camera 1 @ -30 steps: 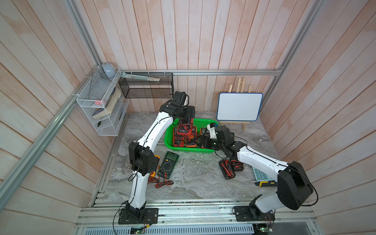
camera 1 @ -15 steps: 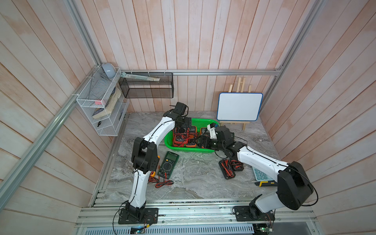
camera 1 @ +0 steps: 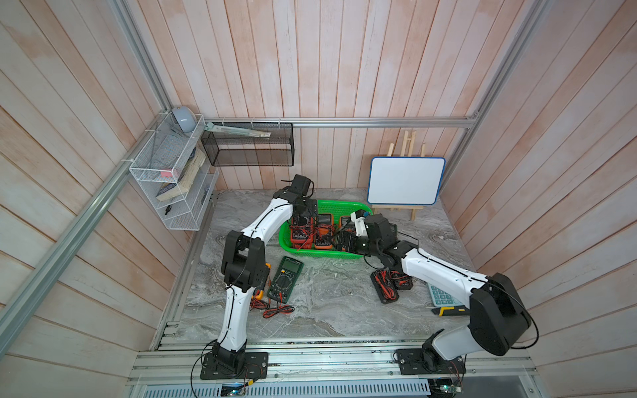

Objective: Put the multimeter into the basket
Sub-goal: Place the multimeter in the basket.

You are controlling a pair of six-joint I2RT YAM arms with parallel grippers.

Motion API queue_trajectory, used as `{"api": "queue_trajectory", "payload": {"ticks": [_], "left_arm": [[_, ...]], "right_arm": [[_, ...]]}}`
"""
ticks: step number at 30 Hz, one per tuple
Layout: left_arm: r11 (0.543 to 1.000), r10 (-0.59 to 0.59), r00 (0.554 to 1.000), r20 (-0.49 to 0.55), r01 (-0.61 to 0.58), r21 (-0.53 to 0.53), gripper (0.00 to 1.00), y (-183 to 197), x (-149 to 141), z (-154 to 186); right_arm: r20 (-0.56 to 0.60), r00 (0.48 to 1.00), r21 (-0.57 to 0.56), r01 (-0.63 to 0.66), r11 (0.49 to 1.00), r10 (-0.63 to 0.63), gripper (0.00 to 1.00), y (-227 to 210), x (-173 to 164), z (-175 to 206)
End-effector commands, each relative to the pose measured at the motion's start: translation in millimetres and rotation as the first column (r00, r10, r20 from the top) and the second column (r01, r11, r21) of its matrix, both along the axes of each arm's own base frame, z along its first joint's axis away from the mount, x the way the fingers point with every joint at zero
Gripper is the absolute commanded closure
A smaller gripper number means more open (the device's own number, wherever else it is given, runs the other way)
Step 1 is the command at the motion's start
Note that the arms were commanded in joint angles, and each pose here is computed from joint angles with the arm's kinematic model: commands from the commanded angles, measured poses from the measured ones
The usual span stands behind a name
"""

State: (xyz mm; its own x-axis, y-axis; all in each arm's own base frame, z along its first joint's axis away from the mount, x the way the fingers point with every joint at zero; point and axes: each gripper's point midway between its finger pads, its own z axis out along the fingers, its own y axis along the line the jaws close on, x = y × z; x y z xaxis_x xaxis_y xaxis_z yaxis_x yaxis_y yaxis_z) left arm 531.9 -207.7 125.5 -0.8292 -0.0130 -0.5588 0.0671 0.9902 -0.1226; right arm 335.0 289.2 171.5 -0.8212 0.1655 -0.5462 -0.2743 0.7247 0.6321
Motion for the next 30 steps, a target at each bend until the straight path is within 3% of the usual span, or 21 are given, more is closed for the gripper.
{"api": "queue_trajectory", "payload": {"ticks": [1,3,5,8,14,30], "left_arm": [[0.999,0.014,1.0,-0.003,-0.014,0.03,0.92,3.6,8.0,-15.6],[0.999,0.013,1.0,-0.014,-0.012,0.046,0.84,5.2,7.8,-21.3],[0.998,0.013,1.0,-0.023,-0.011,0.057,0.7,7.0,7.7,-26.0],[0.998,0.013,0.999,-0.033,-0.011,0.065,0.39,7.5,7.5,-30.8],[0.998,0.012,0.999,-0.037,-0.01,0.065,0.01,6.9,8.3,-29.1],[0.999,0.011,0.999,0.042,-0.013,0.038,0.0,11.8,18.4,27.7]], "right_arm": [[0.01,1.0,-0.003,-0.012,1.0,0.012,0.02,-0.7,-0.2,-2.5],[0.011,1.0,-0.001,-0.013,1.0,0.014,0.02,-0.4,-0.4,-1.7],[0.009,1.0,-0.002,-0.015,1.0,0.015,0.02,-0.1,-0.8,-2.4],[0.01,1.0,-0.004,-0.017,1.0,0.017,0.02,0.1,-0.5,-1.8],[0.016,1.0,-0.008,-0.012,1.0,0.013,0.02,-1.5,-0.7,1.5],[0.035,0.999,-0.013,0.0,1.0,0.0,0.02,-4.4,1.1,11.2]]}}
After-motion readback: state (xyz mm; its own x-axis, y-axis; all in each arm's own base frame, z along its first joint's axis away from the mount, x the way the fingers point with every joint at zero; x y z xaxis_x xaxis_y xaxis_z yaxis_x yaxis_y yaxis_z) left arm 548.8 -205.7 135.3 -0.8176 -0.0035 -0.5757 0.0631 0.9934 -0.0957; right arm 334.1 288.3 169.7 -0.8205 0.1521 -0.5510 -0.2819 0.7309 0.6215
